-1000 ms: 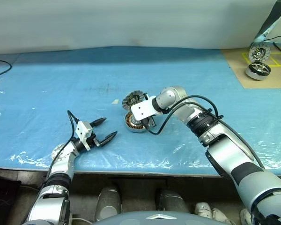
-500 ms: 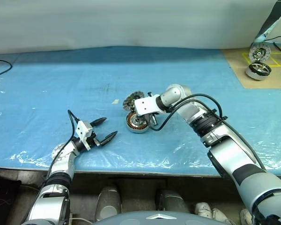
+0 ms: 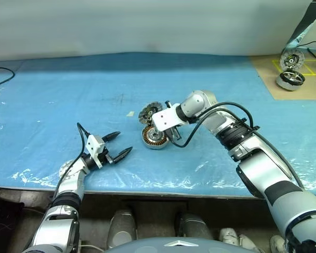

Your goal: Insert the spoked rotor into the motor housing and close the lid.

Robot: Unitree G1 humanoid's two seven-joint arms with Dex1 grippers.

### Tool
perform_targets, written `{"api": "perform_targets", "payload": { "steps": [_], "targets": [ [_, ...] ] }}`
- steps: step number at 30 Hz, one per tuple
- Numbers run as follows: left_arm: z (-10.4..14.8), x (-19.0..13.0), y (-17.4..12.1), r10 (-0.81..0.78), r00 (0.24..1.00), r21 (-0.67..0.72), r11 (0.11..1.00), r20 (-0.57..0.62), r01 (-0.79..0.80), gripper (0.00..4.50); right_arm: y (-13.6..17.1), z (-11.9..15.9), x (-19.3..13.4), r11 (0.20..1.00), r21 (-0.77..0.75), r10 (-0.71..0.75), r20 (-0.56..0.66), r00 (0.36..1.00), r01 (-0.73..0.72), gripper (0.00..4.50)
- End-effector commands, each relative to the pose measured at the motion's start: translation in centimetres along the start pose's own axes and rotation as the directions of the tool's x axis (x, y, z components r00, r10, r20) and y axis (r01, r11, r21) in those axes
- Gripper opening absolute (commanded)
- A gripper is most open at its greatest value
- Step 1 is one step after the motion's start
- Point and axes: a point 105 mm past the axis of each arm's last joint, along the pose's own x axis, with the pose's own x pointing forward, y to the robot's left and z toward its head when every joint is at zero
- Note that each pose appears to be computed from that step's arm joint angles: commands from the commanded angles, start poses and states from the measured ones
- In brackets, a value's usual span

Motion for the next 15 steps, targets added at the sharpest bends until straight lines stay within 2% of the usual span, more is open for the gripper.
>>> {"api": "perform_targets", "payload": {
  "steps": [1,9,15],
  "targets": [
    [-2.7,-0.3,-1.5,-0.021,0.996,-0.094,0.996,-0.086,0.013,4.50,-1.2,1.2,-0.3,0.993,-0.116,-0.034,-0.020,0.999,0.032,0.05],
    [-2.7,-0.3,-1.5,-0.017,0.996,-0.093,0.996,-0.086,0.008,4.50,-1.3,0.5,0.5,0.979,-0.202,-0.030,-0.093,0.995,0.011,0.05],
    [-2.7,-0.2,-1.5,-0.015,0.996,-0.094,0.996,-0.086,0.007,4.50,-0.8,0.9,0.9,0.975,-0.223,0.009,-0.086,0.996,-0.028,0.05]
  ]
}}
